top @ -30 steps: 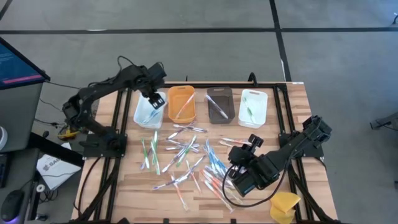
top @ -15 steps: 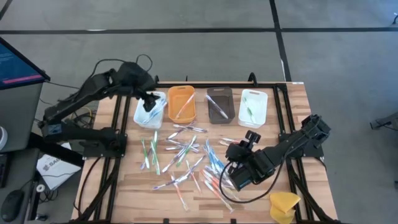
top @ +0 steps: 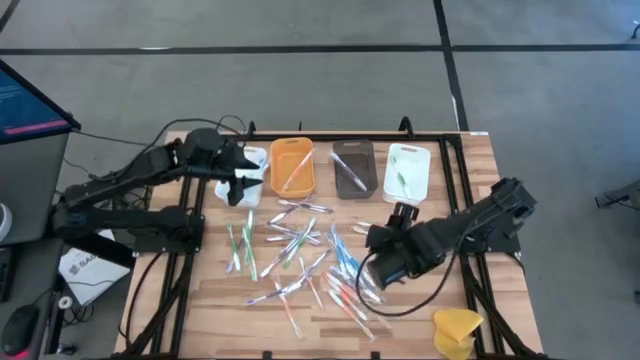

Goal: Pick & Place Toothbrushes
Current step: Put the orange toothbrush into the yellow bin

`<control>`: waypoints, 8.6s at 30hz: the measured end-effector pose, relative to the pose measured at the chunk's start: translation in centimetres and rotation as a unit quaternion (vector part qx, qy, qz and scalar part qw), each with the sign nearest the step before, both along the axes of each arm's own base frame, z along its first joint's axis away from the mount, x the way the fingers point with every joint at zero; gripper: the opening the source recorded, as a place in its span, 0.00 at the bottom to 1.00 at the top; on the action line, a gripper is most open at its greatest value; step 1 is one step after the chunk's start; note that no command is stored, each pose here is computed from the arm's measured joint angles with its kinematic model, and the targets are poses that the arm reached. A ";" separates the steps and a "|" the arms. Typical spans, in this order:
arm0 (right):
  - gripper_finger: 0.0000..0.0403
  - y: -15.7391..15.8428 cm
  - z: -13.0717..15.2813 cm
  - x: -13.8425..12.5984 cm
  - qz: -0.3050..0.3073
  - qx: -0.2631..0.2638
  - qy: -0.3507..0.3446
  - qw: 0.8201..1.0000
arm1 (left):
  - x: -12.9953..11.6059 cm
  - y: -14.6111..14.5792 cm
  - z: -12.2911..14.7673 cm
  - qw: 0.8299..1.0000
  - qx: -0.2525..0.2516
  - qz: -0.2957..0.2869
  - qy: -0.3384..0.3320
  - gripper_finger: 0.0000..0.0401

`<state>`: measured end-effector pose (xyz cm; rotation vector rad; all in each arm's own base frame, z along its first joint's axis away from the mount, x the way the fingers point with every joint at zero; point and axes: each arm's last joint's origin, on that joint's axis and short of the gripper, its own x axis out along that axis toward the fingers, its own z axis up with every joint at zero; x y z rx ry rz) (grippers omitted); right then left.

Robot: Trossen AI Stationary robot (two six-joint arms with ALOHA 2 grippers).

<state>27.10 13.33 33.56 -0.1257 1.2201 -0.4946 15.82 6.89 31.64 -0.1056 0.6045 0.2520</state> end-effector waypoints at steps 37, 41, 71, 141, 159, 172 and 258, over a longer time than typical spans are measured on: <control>0.55 -10.3 -16.6 -3.9 -0.025 0.063 -0.091 0.994 | 2.5 -0.9 -1.9 0.990 -0.053 -0.125 -0.047 0.52; 0.55 -11.1 -18.1 -2.8 -0.023 0.085 -0.075 0.993 | 2.5 -0.9 -2.0 0.990 -0.052 -0.125 -0.047 0.52; 0.04 -12.3 -22.0 -0.6 -0.009 0.160 -0.037 0.986 | 2.4 -1.0 -2.0 0.990 -0.053 -0.124 -0.045 0.52; 0.03 -1.8 -1.3 11.1 0.325 -0.114 -0.459 0.819 | 7.7 -7.7 -9.8 0.865 0.129 -0.257 -0.410 0.52; 0.03 -3.3 -1.4 11.6 0.313 -0.131 -0.454 0.824 | 8.9 -8.4 -9.6 0.867 0.094 -0.265 -0.412 0.52; 0.03 -3.6 -1.4 11.7 0.310 -0.132 -0.453 0.825 | 9.3 -8.2 -8.9 0.867 0.111 -0.240 -0.422 0.58; 0.63 0.0 -0.4 -2.0 0.021 -0.107 -0.321 0.941 | 10.1 12.8 -2.6 0.982 -0.151 0.105 0.049 0.03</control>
